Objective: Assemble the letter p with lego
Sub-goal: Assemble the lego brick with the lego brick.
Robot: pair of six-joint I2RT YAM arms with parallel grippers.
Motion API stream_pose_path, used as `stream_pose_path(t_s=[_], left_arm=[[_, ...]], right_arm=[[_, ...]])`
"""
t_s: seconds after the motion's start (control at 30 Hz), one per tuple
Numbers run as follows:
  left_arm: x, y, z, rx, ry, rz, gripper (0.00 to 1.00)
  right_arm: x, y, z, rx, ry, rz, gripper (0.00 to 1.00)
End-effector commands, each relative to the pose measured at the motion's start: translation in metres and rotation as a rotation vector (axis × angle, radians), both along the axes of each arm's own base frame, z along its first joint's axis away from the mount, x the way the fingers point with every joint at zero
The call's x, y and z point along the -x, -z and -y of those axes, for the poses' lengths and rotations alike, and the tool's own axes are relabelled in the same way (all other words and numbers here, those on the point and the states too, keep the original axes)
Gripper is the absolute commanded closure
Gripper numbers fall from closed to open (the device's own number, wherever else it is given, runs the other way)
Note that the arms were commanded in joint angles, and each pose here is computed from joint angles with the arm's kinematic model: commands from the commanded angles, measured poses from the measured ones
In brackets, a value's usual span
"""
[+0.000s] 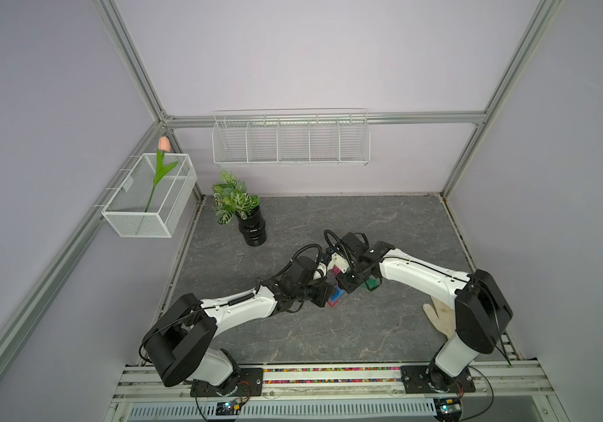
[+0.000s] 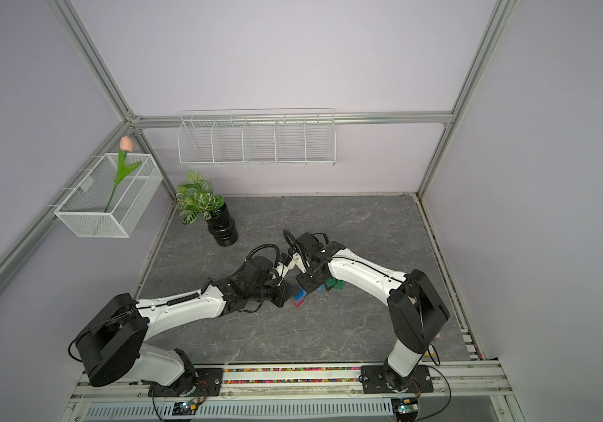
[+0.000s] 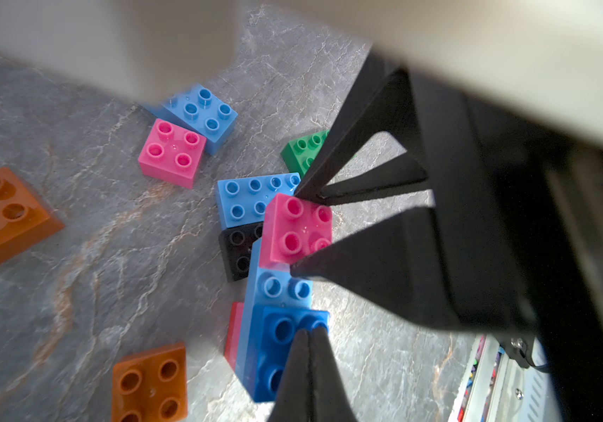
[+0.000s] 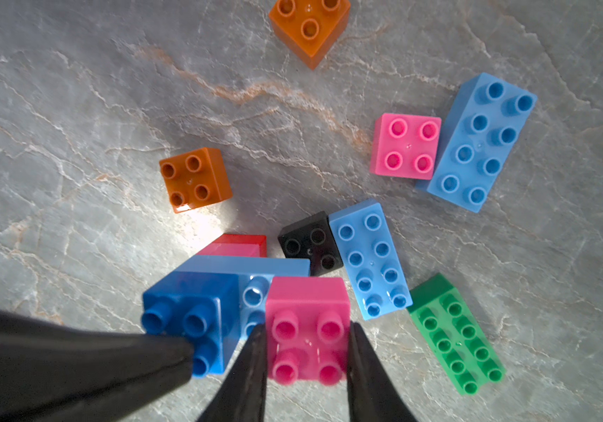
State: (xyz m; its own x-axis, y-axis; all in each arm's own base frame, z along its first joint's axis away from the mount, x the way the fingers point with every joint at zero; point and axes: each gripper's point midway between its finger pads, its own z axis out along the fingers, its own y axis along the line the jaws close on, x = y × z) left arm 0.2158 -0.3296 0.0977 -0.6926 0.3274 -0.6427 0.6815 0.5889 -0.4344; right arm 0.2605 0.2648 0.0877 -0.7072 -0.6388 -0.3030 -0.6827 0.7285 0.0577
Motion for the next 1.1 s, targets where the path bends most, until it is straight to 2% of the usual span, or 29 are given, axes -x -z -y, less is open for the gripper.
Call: stream_pose_path(t_s=[0.0, 0.33, 0.83, 1.07], left_arm=[[0.030, 0.074, -0.052, -0.278, -0.034, -0.166, 1.00], [0.031, 0.074, -0.053, -0.276, -0.035, -0.165, 1.00], [0.031, 0.074, -0.053, -0.279, -0.035, -0.163, 1.00], [0.031, 0.075, -0.053, -0.278, -0.035, -0.164, 1.00]], right_arm=[[0.028, 0.024, 0.014, 0.093, -0.037, -0.083, 0.73], [0.026, 0.019, 0.011, 0.087, -0.032, -0.074, 0.63], [0.028, 0.021, 0.012, 0.095, -0.029, -0.076, 0.62], [0.024, 0.007, 0.007, 0.066, -0.016, -0.050, 0.49]])
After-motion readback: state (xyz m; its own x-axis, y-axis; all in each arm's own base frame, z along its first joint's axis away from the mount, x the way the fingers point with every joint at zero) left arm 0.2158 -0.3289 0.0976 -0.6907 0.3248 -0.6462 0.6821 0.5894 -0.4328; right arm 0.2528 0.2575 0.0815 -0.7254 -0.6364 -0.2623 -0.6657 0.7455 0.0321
